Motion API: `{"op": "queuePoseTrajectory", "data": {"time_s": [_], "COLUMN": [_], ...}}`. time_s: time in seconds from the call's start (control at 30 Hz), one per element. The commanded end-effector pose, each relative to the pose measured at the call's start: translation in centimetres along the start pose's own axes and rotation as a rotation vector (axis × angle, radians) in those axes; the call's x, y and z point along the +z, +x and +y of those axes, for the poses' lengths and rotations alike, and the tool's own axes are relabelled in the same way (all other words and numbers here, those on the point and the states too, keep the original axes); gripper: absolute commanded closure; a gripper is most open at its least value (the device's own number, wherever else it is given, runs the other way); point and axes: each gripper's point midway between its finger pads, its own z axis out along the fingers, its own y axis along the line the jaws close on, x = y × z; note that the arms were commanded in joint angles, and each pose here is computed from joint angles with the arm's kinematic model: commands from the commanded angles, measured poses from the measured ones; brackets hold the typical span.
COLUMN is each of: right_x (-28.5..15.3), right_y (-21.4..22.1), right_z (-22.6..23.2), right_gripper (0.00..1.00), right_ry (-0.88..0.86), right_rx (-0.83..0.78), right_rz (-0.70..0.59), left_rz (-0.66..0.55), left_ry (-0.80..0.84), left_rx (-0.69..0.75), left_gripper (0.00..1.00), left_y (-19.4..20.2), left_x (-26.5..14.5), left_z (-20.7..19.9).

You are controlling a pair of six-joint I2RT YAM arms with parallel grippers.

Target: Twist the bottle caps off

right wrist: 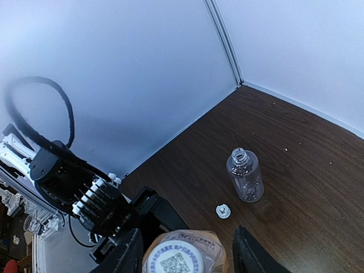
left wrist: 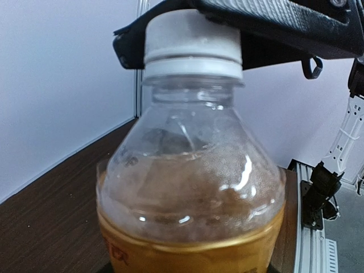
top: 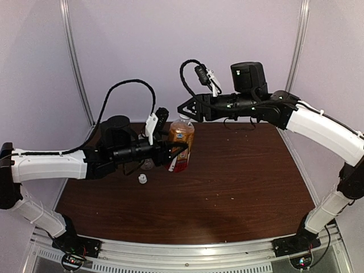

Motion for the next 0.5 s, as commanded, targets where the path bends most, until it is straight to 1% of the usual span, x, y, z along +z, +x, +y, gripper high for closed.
{"op": "queuePoseTrajectory", "data": {"time_s": [0.0, 0.07, 0.17, 0.3, 0.47], "right_x": [0.60, 0.74, 0.79, 0.79, 0.50], "right_y": [0.33, 0.57, 0.70, 0.80, 0.77], "right_z": [-0.12, -0.30, -0.32, -0.15, 0.47], "right_gripper": [0.47, 0.47, 0.53, 0.65, 0.83], "right_ry": [0.002, 0.006, 0.006, -0.004, -0.038], "right_rx": [0.006, 0.008, 0.008, 0.006, -0.029], "right_rz": [0.006, 0.013, 0.015, 0.019, 0.010], "left_rz": [-0.059, -0.059, -0.059, -0.061, -0.071], "left_ry": [-0.011, -0.009, -0.011, -0.012, 0.002], "left_rx": [0.033, 0.033, 0.033, 0.035, 0.034], "left_gripper": [0.82, 0.83, 0.83, 0.83, 0.83], "left_y": [-2.33, -2.33, -2.32, -2.39, -2.50], "left_x": [-0.53, -0.55, -0.59, -0.63, -0.76], "left_z": [-0.14, -0.17, -0.15, -0.14, -0.40]}}
